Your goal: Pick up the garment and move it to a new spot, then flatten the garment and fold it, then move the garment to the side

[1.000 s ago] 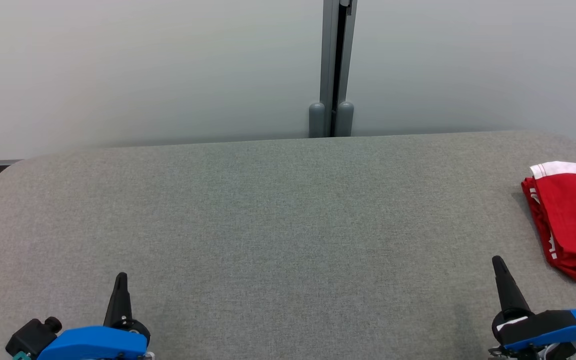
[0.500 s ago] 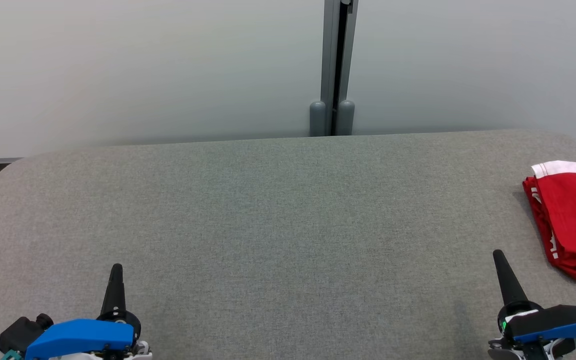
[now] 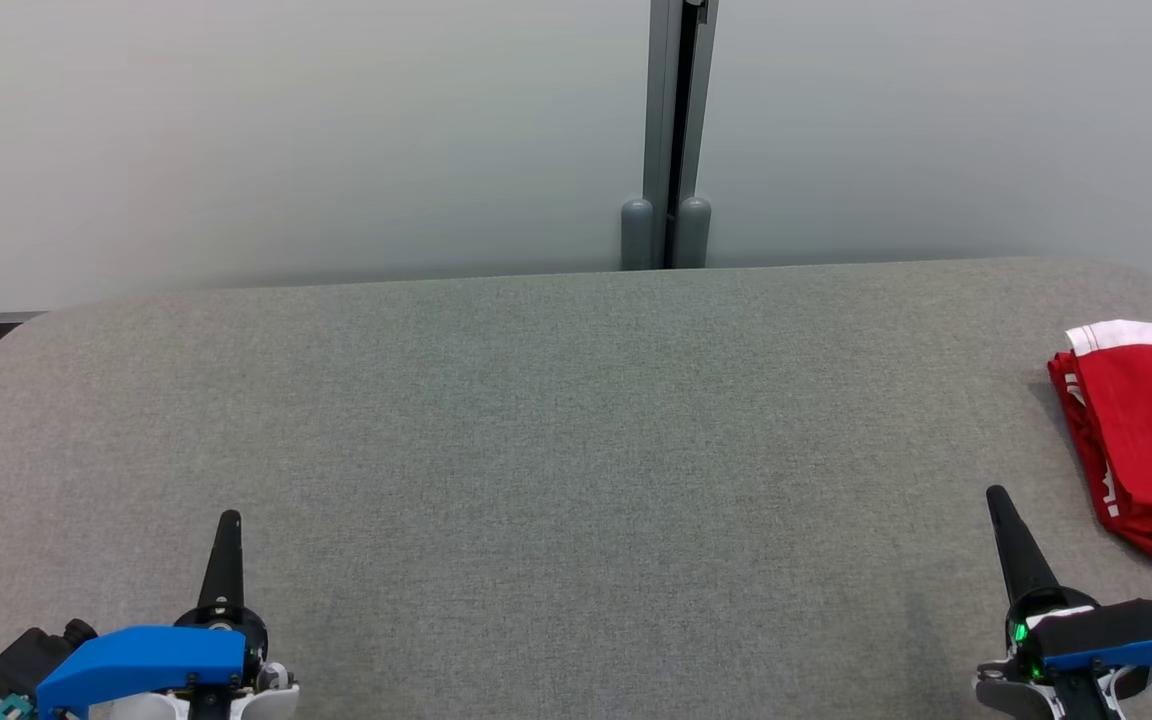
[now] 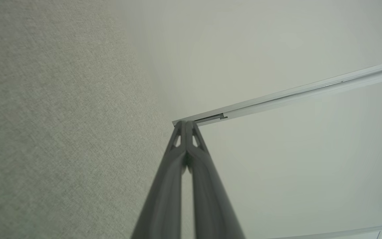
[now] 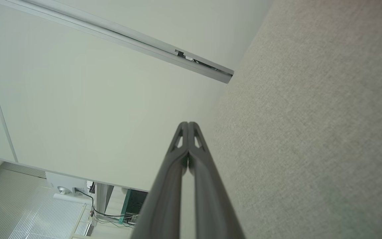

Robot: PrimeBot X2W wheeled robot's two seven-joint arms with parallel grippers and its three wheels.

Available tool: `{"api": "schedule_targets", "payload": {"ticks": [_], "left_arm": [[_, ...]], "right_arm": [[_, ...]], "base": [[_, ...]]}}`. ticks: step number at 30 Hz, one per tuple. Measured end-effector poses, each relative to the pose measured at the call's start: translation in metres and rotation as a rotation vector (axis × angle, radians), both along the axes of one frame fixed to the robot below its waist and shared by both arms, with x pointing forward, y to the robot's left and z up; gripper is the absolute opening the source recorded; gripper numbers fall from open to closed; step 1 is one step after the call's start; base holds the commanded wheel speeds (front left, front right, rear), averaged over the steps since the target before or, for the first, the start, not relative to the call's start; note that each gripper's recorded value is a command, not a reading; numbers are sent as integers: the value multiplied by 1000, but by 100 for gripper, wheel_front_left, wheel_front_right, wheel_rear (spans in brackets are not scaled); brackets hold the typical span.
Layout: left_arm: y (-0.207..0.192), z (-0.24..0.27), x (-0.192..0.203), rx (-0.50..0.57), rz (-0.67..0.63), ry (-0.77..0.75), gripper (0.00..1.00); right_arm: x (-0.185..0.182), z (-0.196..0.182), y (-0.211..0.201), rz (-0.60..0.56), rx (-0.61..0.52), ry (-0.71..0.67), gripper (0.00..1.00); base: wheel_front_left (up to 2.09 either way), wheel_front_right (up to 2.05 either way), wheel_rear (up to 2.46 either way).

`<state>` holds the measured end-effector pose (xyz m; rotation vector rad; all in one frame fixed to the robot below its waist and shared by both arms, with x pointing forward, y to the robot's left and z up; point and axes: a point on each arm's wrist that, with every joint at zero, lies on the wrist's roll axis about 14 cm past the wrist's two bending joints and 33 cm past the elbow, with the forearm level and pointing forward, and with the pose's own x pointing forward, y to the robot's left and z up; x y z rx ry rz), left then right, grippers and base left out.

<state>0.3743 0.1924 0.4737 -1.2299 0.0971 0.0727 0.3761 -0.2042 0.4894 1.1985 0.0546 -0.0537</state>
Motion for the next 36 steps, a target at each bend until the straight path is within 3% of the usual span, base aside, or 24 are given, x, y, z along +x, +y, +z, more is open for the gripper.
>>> {"api": "schedule_targets", "payload": {"ticks": [36], "left_arm": [[6,22,10,-267,17,-71,0]], "right_arm": [[9,12,3,-3,292,-50,0]], "base": [[0,0,0]]}}
